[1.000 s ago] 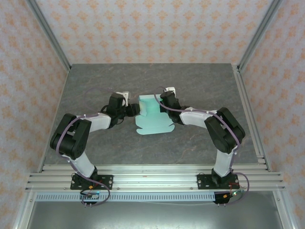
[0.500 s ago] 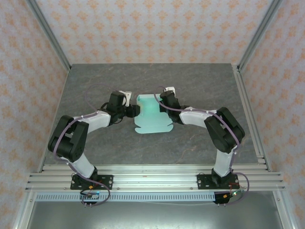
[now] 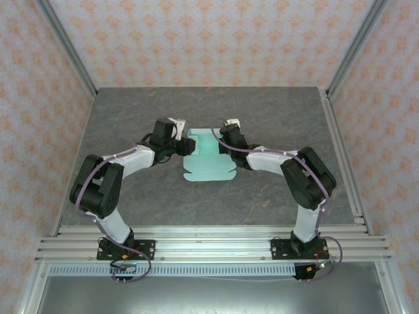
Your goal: Fold the paper box
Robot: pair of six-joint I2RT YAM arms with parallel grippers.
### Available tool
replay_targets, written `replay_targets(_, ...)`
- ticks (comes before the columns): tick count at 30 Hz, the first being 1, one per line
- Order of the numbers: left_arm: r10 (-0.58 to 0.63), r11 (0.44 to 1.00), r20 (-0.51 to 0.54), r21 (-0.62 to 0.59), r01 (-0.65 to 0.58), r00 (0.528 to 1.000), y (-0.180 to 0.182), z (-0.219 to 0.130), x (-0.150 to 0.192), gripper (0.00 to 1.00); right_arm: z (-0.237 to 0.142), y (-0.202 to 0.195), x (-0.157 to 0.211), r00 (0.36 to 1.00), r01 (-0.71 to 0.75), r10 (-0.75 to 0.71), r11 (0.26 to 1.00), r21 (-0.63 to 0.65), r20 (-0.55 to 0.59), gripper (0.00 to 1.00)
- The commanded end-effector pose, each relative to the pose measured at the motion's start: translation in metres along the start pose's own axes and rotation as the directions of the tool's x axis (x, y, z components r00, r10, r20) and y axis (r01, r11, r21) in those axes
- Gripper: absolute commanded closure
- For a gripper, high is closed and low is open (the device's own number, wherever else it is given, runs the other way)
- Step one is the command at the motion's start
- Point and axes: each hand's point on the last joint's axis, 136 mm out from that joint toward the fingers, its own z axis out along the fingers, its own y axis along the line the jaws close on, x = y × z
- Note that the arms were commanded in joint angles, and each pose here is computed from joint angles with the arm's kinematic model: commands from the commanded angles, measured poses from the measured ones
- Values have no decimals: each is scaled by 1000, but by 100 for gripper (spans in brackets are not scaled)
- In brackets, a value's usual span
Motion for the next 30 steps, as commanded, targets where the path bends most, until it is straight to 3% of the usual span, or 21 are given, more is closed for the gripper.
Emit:
replay_targets(1, 51, 998, 10, 23, -51, 999, -7, 3, -11, 52, 3, 10, 14, 997, 40, -43, 998, -45, -61, 100)
replay_targets(6, 39, 999, 7, -10, -39, 999, -1, 9, -8, 56, 3, 13, 13, 997, 32, -36, 998, -58, -61, 100)
replay_targets(10, 33, 994, 14, -102, -32, 999, 13, 13, -3, 57, 0, 18, 13, 997, 45, -49, 997, -54, -57, 100)
replay_targets(14, 41, 980, 42, -195, -32, 998, 24, 13, -1, 66, -4, 24, 12, 996, 64, -66, 997, -36, -52, 100)
replay_targets(30, 80, 888, 126, -459, -14, 989, 52, -5, 6, 85, -16, 33, 16, 999, -6, 8, 999, 35, -43, 100)
